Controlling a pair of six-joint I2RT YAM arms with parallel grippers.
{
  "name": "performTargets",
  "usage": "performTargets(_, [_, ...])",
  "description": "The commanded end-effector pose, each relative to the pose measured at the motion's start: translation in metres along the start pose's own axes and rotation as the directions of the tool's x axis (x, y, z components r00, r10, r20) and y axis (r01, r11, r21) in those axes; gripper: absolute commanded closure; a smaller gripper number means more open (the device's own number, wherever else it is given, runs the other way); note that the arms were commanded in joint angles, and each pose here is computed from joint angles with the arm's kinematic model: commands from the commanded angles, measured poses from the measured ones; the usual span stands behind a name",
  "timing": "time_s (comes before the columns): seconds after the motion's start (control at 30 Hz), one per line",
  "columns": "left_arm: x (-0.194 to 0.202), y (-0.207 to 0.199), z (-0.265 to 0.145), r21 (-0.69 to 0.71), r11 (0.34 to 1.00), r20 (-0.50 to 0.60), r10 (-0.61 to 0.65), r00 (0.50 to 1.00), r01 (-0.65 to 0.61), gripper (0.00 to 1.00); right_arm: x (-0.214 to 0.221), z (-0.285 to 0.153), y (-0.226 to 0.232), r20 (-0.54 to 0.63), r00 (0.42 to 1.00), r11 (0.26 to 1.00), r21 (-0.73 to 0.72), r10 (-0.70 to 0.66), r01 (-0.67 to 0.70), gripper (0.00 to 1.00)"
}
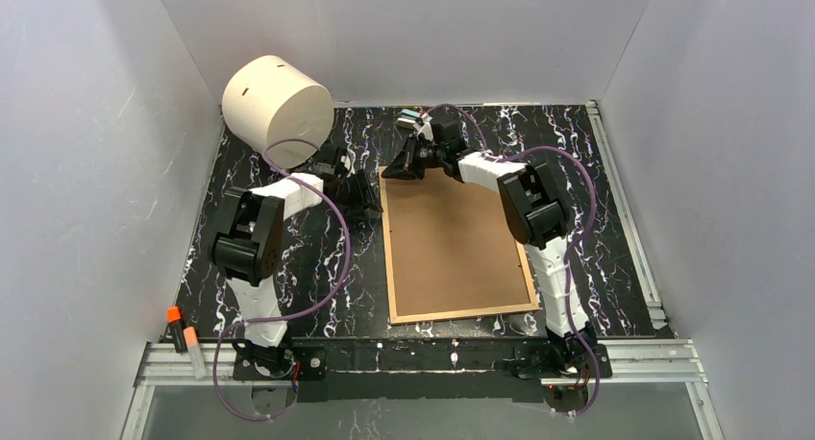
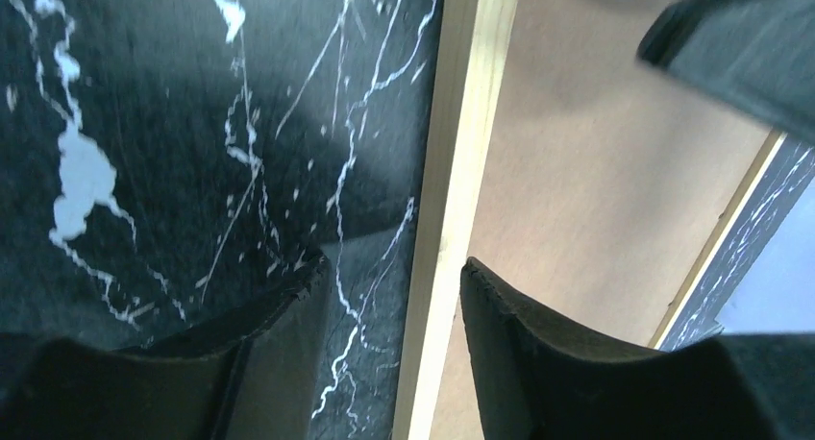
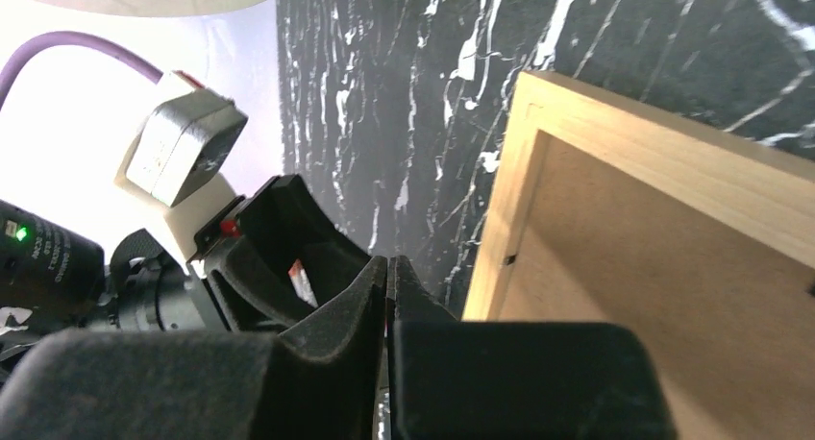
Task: Put the photo into the frame
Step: Install the photo frame at the center of the board.
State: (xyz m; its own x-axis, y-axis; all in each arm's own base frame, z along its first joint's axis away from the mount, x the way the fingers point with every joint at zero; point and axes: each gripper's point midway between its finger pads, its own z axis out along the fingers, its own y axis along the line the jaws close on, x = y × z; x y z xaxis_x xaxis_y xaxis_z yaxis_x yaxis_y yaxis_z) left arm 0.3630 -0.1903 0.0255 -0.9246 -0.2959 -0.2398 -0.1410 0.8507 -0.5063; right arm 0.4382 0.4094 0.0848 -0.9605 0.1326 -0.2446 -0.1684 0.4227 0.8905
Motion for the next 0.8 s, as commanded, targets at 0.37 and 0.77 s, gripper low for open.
performTargets(0.37, [0.031, 0.062, 0.042, -0.223, 0.975, -0.103, 0.003, 0.995, -0.026, 0.63, 0.02, 0.014, -0.027, -0.046, 0.994, 0.995, 0.016, 0.097, -0.096, 0.91])
performTargets(0.77, [0.047, 0.08, 0.044, -0.315, 0.948, -0.138, 0.01, 0.99, -0.053, 0.72, 0.025, 0.023, -0.049, -0.042, 0.994, 0.992, 0.087, 0.1, -0.096, 0.92])
